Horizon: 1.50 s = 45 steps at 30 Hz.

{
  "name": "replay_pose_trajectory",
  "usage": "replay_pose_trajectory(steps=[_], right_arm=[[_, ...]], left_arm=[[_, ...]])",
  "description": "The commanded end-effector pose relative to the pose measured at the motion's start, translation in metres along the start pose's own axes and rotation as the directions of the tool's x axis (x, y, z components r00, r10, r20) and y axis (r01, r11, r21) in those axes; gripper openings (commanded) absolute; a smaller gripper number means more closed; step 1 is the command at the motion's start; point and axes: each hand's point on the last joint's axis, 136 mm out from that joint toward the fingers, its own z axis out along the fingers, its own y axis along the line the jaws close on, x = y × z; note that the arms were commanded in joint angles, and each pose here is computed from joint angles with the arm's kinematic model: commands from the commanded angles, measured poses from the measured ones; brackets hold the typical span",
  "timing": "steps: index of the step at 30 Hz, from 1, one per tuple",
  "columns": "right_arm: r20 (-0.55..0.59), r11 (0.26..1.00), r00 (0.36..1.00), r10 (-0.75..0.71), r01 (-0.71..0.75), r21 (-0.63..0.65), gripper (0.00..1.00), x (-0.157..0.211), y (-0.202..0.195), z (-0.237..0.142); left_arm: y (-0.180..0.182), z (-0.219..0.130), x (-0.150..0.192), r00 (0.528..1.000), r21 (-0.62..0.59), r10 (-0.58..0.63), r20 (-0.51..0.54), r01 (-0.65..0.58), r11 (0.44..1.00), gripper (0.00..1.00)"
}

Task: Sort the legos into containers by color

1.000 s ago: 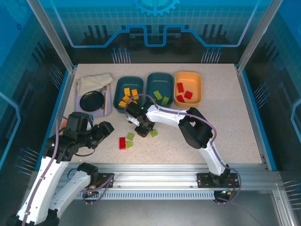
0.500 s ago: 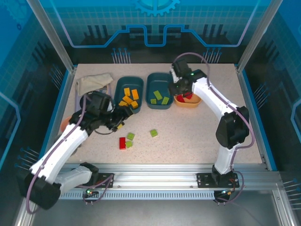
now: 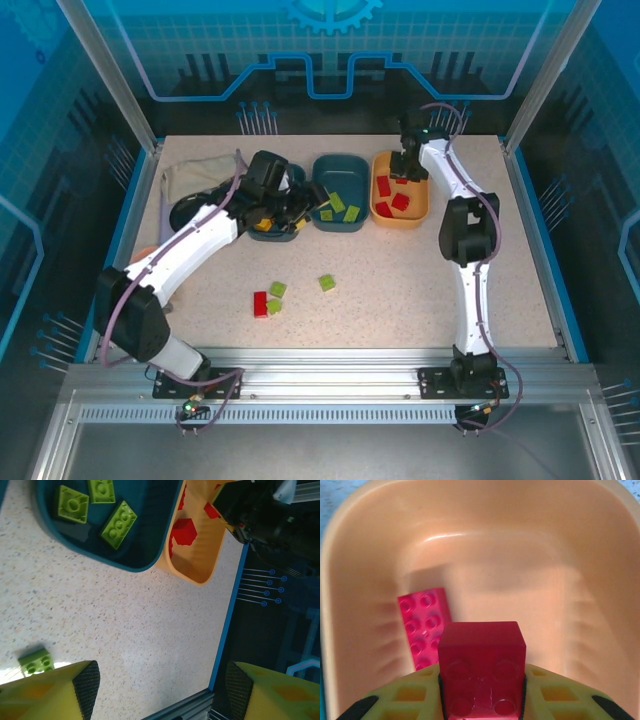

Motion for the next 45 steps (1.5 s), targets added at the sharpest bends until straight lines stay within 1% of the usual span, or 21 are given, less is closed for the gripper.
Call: replay_pose_trajectory(steps=[1, 5, 6, 9, 10, 13, 17, 21, 23, 26, 28, 30, 32, 34, 36, 37, 39, 42, 45], right_arm=[[-0.052, 0.999, 0.998, 0.04, -0.039, 0.017, 0.32, 0.001, -0.014, 0.011], [-0.074, 0.999, 0.997, 0.032, -0.032, -0.006, 0.36, 0.001, -0.01, 0.026], [-0.078, 0.999, 0.996, 0.03, -0.031, -0.011, 0.38, 0.002, -0.009, 0.029], [-0.078, 0.999, 0.997, 0.023, -0.026, -0.033, 0.49, 0.0, -0.003, 0.027], [-0.067, 0.999, 0.998, 0.018, -0.021, -0.044, 0.54, -0.003, 0.0, 0.022], [-0.006, 0.997, 1.0, -0.016, 0.016, -0.077, 0.62, -0.015, 0.014, -0.004], [0.107, 0.991, 0.993, -0.045, 0.058, -0.122, 0.62, -0.031, 0.037, -0.062], [0.225, 0.978, 0.974, -0.035, 0.079, -0.191, 0.61, -0.031, 0.057, -0.13], [0.267, 0.966, 0.963, -0.037, 0.103, -0.239, 0.62, -0.014, 0.069, -0.16], [0.305, 0.948, 0.951, -0.06, 0.15, -0.28, 0.62, 0.027, 0.079, -0.189], [0.335, 0.925, 0.94, -0.064, 0.182, -0.334, 0.62, 0.065, 0.083, -0.207], [0.345, 0.898, 0.936, -0.071, 0.211, -0.387, 0.63, 0.106, 0.081, -0.214], [0.368, 0.842, 0.924, -0.101, 0.277, -0.463, 0.65, 0.152, 0.083, -0.225], [0.372, 0.787, 0.92, -0.125, 0.32, -0.527, 0.7, 0.193, 0.081, -0.23], [0.353, 0.756, 0.924, -0.147, 0.336, -0.563, 0.77, 0.229, 0.075, -0.233], [0.319, 0.75, 0.932, -0.171, 0.333, -0.571, 0.79, 0.252, 0.07, -0.226], [0.267, 0.738, 0.942, -0.203, 0.326, -0.59, 0.81, 0.282, 0.064, -0.222], [0.225, 0.734, 0.953, -0.204, 0.301, -0.609, 0.81, 0.31, 0.054, -0.221], [0.217, 0.737, 0.956, -0.197, 0.291, -0.61, 0.81, 0.321, 0.047, -0.222]], left_arm=[[-0.019, 0.006, -0.004, 0.999, 0.018, 0.054, 0.002, -0.054, 0.998, 0.71], [-0.022, 0.016, -0.005, 0.998, -0.007, 0.063, -0.002, -0.063, 0.998, 0.71], [-0.022, 0.017, -0.004, 0.998, -0.017, 0.064, -0.004, -0.065, 0.998, 0.71], [-0.018, 0.017, -0.003, 0.998, -0.063, 0.066, -0.007, -0.066, 0.996, 0.71], [-0.016, 0.015, -0.001, 0.997, -0.078, 0.07, -0.008, -0.071, 0.994, 0.71], [-0.009, 0.008, 0.003, 0.996, -0.123, 0.086, -0.007, -0.086, 0.989, 0.71], [0.01, -0.003, 0.016, 0.992, -0.194, 0.121, -0.025, -0.124, 0.973, 0.71], [0.039, -0.007, 0.036, 0.986, -0.266, 0.146, -0.082, -0.163, 0.95, 0.71], [0.056, -0.007, 0.047, 0.983, -0.306, 0.144, -0.118, -0.173, 0.936, 0.71], [0.077, -0.005, 0.059, 0.981, -0.361, 0.106, -0.16, -0.158, 0.919, 0.71], [0.087, 0.001, 0.069, 0.979, -0.395, 0.086, -0.186, -0.155, 0.905, 0.71], [0.095, 0.009, 0.077, 0.976, -0.436, 0.066, -0.206, -0.152, 0.887, 0.71], [0.103, 0.019, 0.084, 0.975, -0.486, 0.037, -0.219, -0.142, 0.862, 0.71], [0.111, 0.03, 0.091, 0.974, -0.53, 0.008, -0.228, -0.131, 0.838, 0.71], [0.116, 0.041, 0.099, 0.972, -0.566, -0.021, -0.235, -0.119, 0.816, 0.71], [0.119, 0.045, 0.103, 0.971, -0.586, -0.033, -0.236, -0.115, 0.802, 0.72], [0.127, 0.054, 0.109, 0.971, -0.627, -0.063, -0.232, -0.1, 0.773, 0.73], [0.137, 0.066, 0.116, 0.969, -0.669, -0.103, -0.225, -0.077, 0.739, 0.74], [0.142, 0.08, 0.117, 0.967, -0.679, -0.127, -0.222, -0.059, 0.732, 0.74]])
